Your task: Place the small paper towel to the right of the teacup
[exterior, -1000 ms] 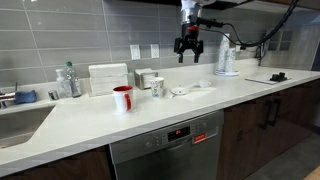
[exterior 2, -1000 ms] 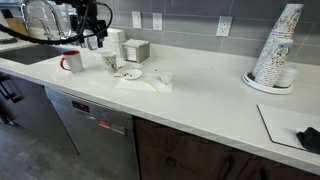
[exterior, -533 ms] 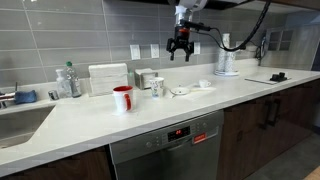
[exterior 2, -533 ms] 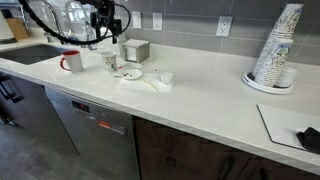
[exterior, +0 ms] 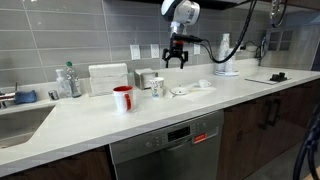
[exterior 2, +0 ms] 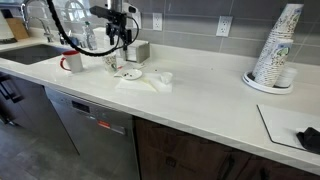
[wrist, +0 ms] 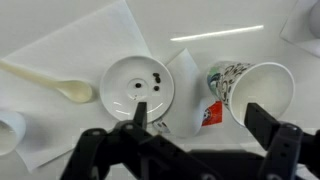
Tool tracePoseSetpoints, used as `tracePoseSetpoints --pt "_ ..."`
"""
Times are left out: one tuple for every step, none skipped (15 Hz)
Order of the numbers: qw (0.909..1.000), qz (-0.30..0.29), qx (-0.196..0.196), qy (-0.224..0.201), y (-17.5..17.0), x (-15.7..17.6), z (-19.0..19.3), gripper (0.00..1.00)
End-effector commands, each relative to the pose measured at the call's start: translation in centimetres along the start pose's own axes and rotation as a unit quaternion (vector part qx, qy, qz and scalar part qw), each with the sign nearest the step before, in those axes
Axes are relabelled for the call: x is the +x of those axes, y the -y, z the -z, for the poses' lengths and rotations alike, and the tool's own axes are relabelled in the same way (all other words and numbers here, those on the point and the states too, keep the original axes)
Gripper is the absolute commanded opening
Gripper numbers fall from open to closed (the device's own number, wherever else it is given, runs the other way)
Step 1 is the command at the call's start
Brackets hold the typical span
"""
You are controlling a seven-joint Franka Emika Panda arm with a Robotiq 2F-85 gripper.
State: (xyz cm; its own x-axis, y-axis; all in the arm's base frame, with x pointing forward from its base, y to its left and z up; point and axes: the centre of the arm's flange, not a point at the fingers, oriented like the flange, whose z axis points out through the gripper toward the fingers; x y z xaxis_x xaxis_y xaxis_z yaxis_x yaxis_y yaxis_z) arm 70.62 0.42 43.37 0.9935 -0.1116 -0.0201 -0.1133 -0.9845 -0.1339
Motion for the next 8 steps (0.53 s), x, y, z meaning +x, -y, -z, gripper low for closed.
tracePoseSetpoints --pt "0.9989 -0.04 0.012 -0.021 0.3 3.1 -2.6 1.0" --pt "0.9984 -0.049 0.014 -0.025 0.4 3.4 -3.3 1.0" --pt "0.9983 -0.052 0.016 -0.022 0.5 3.7 -4.0 1.0" --pt "0.9979 -0.058 0.017 -0.024 0.5 3.9 -4.7 1.0" --pt "0.9976 -0.061 0.018 -0.028 0.7 4.2 -5.3 1.0" --pt "0.997 -0.067 0.023 -0.032 0.8 4.4 -5.8 1.0" --pt "0.9966 -0.071 0.023 -0.037 1.0 4.6 -6.4 1.0" --pt "0.996 -0.075 0.025 -0.04 1.2 4.8 -6.9 1.0"
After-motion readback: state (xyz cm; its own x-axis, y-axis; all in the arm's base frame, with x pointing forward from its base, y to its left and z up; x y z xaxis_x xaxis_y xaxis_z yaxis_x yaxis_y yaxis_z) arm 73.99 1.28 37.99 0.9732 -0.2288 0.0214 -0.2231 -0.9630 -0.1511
